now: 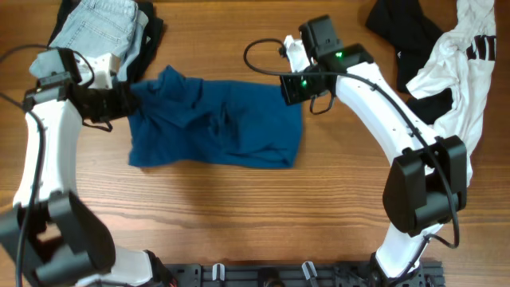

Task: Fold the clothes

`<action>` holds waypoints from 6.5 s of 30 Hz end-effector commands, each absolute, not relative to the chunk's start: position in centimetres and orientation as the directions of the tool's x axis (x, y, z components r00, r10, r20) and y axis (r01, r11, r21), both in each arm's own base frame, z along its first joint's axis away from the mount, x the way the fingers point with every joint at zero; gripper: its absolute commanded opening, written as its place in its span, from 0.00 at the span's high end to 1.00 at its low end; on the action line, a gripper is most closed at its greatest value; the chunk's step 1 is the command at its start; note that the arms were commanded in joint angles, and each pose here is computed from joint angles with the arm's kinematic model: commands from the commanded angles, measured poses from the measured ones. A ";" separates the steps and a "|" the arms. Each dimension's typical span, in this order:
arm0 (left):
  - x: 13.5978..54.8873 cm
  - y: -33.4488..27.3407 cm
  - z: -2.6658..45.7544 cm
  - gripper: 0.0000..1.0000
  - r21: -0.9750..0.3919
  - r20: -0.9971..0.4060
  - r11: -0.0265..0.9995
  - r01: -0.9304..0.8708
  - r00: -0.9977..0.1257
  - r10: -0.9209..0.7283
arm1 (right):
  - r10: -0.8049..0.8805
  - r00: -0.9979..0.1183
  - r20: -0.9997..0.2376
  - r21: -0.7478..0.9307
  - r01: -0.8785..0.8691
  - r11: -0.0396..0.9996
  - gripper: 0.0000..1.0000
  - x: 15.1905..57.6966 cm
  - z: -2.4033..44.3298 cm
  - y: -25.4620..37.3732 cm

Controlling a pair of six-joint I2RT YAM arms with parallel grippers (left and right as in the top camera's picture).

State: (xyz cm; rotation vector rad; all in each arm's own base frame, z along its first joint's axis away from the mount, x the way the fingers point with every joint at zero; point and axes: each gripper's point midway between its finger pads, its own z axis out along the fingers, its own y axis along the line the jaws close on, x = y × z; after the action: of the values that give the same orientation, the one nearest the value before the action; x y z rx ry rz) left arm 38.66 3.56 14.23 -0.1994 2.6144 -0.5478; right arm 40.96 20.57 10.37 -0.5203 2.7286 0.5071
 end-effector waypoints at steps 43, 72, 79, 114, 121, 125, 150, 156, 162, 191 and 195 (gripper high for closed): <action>35.0 -33.9 15.3 0.96 -0.395 -0.643 0.630 0.668 -0.691 0.330 | 0.253 -0.778 -0.576 0.528 -0.117 0.841 0.96 43.3 24.8 2.2; 42.2 -16.0 28.2 0.00 -0.491 -0.662 0.831 0.262 -0.732 -0.161 | 0.068 -0.794 -0.605 0.482 -0.296 0.825 0.60 42.2 24.2 6.4; 41.7 -6.1 24.7 0.00 -0.483 -0.526 0.875 -0.021 -0.792 -0.310 | -0.304 -0.730 -0.611 0.382 -0.609 0.695 0.28 40.3 19.8 15.7; 42.4 -4.0 17.8 0.00 -0.441 -0.372 0.886 -0.144 -0.869 -0.327 | -0.439 -0.836 -0.330 0.512 -0.549 0.660 0.88 36.9 10.0 19.3; 42.6 -3.9 17.8 0.00 -0.439 -0.378 0.887 -0.143 -0.866 -0.327 | -0.526 -0.741 -0.418 0.454 -0.672 0.585 0.12 37.2 9.6 22.6; 42.6 -3.9 17.4 0.00 -0.438 -0.370 0.887 -0.147 -0.869 -0.327 | -0.579 -0.681 -0.449 0.366 -0.731 0.576 0.08 37.7 8.7 24.5; 42.8 -3.9 15.5 0.00 -0.432 -0.326 0.886 -0.168 -0.887 -0.328 | -0.287 -0.939 -0.189 0.336 -0.336 0.880 0.96 37.2 9.8 14.8; 42.8 -3.9 15.5 0.00 -0.433 -0.326 0.886 -0.168 -0.887 -0.327 | -0.260 -0.953 -0.159 0.340 -0.300 0.891 0.94 37.3 8.2 13.5; 42.3 -4.0 15.2 0.00 -0.430 -0.305 0.885 -0.177 -0.894 -0.327 | -0.255 -0.956 -0.145 0.307 -0.289 0.907 0.20 37.4 7.7 12.8; 30.4 -28.4 5.5 0.00 -0.416 -0.095 0.804 0.425 -0.899 0.427 | 0.198 -0.940 -0.277 0.345 0.096 0.934 0.06 44.2 12.7 1.0; 31.0 -26.1 2.0 0.00 -0.292 -0.027 0.866 0.406 -0.909 0.417 | 0.198 -0.940 -0.278 0.345 0.095 0.934 0.07 44.3 12.7 1.0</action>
State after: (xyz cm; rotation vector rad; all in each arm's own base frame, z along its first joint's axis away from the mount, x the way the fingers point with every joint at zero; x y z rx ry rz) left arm 30.39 -28.48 5.08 0.7310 2.9886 -0.6704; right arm 43.75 0.74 12.03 0.2112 2.7993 0.4606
